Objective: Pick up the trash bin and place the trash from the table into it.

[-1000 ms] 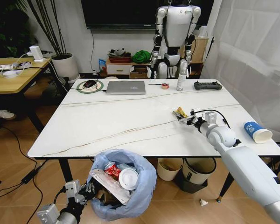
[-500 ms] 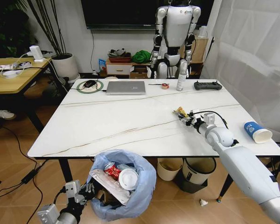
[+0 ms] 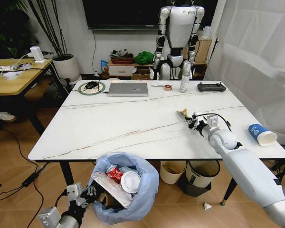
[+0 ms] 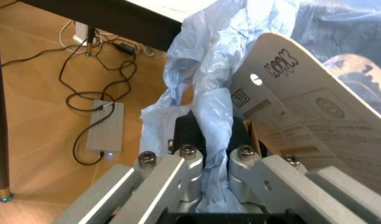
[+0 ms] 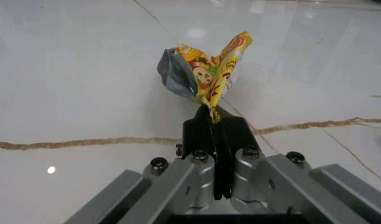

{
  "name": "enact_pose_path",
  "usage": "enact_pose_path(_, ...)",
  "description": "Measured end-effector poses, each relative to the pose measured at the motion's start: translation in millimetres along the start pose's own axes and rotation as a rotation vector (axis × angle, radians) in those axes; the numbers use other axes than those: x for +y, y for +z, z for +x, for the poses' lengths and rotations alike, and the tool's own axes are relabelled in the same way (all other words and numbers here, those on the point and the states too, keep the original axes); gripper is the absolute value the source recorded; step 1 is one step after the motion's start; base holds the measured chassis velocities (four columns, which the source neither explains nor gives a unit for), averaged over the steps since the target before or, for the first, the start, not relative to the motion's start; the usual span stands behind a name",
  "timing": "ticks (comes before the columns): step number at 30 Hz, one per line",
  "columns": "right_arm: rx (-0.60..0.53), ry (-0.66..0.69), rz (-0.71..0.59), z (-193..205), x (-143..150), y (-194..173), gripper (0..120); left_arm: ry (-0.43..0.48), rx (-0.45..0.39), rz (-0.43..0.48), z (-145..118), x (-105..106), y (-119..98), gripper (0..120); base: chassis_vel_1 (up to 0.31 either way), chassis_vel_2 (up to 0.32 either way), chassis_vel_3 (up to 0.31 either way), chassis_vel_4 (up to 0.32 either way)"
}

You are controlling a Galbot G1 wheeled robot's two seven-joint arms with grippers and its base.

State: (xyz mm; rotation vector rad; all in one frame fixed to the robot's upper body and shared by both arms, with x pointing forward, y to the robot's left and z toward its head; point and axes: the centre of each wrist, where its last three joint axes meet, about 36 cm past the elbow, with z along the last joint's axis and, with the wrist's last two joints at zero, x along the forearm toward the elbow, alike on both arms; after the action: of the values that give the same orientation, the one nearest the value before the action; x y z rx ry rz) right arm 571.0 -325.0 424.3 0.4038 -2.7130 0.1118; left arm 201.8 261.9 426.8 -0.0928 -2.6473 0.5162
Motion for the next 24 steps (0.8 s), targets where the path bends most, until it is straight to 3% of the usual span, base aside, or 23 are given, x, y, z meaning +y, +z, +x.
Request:
enact_pose_path(5,-0.023,-0.018,-0.016,4.8,1.5,-4.6,0,0.0,0.0,0.0,0.0,0.2,-0.2,0,0.0,0.0,0.0,0.0)
enact_pose_path(10,-0.134,-0.175,-0.075,31.5,17.6,-17.3,0,0.0,0.002,-0.003,0.3,0.9,-0.4,0,0.0,0.0,0.0,0.0)
enact_pose_path(14,-0.256,-0.478,-0.121,80.2,73.8,-25.4,0,-0.001,-0.001,-0.002,0.6,1.1,-1.4,0,0.0,0.0,0.0,0.0)
enact_pose_path(16,-0.267,-0.533,-0.118,89.1,86.5,-24.3,0,-0.001,-0.001,-0.002,0.6,1.1,-1.4,0,0.0,0.0,0.0,0.0)
enact_pose_path(20,-0.286,-0.807,-0.084,133.7,156.0,-21.4,0,0.0,-0.005,0.0,0.9,0.1,-2.3,0,0.0,0.0,0.0,0.0)
enact_pose_path(24,-0.257,-0.922,-0.048,153.5,189.7,-12.6,0,0.0,-0.009,-0.002,2.0,-0.4,-3.8,0,0.0,0.0,0.0,0.0)
